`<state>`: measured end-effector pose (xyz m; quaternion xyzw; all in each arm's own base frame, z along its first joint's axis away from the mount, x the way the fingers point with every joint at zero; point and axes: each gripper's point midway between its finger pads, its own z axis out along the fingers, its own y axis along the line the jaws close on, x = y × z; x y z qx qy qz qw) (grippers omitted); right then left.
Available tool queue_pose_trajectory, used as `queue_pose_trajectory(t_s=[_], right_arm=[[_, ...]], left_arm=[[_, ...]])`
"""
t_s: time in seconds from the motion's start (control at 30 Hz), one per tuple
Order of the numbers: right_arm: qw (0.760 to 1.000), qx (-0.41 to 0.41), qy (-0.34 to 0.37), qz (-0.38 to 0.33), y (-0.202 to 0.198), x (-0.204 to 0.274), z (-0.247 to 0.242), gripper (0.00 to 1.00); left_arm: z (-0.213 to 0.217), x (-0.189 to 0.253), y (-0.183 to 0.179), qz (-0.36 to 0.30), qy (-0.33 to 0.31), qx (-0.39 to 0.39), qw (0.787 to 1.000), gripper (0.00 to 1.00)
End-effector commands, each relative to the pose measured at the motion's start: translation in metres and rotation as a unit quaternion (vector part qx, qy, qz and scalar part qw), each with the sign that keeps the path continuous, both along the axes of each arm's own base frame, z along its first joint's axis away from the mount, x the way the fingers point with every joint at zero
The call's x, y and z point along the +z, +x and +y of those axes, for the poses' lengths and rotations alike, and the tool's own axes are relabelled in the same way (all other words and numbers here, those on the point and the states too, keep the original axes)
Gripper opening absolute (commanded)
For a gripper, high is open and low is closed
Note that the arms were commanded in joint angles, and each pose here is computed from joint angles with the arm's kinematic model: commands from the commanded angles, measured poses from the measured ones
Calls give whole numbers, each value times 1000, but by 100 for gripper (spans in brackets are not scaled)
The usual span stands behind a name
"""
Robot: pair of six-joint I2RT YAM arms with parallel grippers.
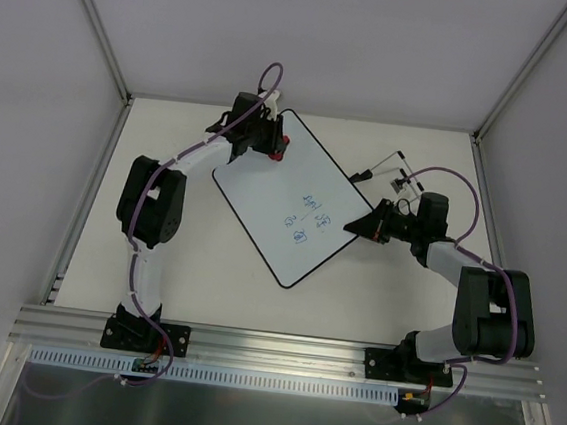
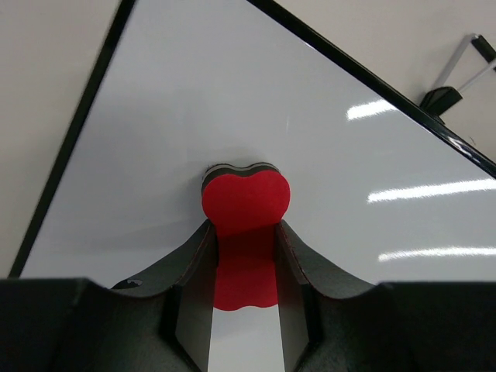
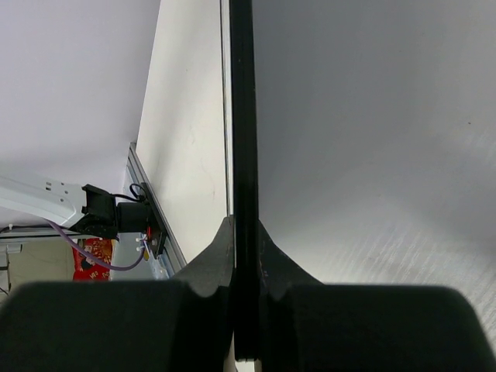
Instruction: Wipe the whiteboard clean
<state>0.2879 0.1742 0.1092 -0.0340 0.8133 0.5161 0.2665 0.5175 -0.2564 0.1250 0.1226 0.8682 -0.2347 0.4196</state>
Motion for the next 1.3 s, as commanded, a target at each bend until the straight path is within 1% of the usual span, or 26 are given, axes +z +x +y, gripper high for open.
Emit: queue_pose_trajectory(t_s=[0.0,0.1,0.23,0.33,0.43,0.57,0.67,0.83,0.9,0.97,1.1,1.13,1.23,1.27], right_arm=[[979,64,-69,-179,11,5,6,0],[980,64,-70,-178,11,4,5,0],[979,62,-71,-179,12,4,5,0],[979,61,-71,-179,12,4,6,0],[980,58,-73,-177,13,4,5,0],[979,54,-75,-182,15,7,6,0],[979,43,-81,-182,19,9,4,0],[978,26,-90,-185,25,11,1,0],[978,23,-91,-186,26,13,1,0],[978,22,-91,-186,26,13,1,0],[978,23,-90,-185,25,13,1,0],[979,23,-89,-184,24,12,1,0],[979,24,-89,-185,23,12,1,0],[979,24,-89,-185,23,12,1,0]], left_arm=[[-44,-25,-59,47,16,-93,994,0],[-56,-39,-89,61,38,-113,991,0],[-68,-53,-123,99,29,-125,987,0],[-78,-63,-147,107,45,-141,983,0],[-97,-62,-172,107,50,-165,979,0],[-124,-48,-200,97,43,-198,974,0],[-136,-45,-219,99,40,-211,972,0],[-142,-48,-244,107,46,-216,969,0],[-136,-49,-246,111,47,-201,972,0],[-125,-52,-239,99,63,-176,977,0],[-100,-51,-212,89,65,-119,987,0],[-89,-49,-199,83,65,-97,990,0],[-76,-47,-179,67,64,-73,993,0],[-67,-49,-167,65,68,-58,994,0]])
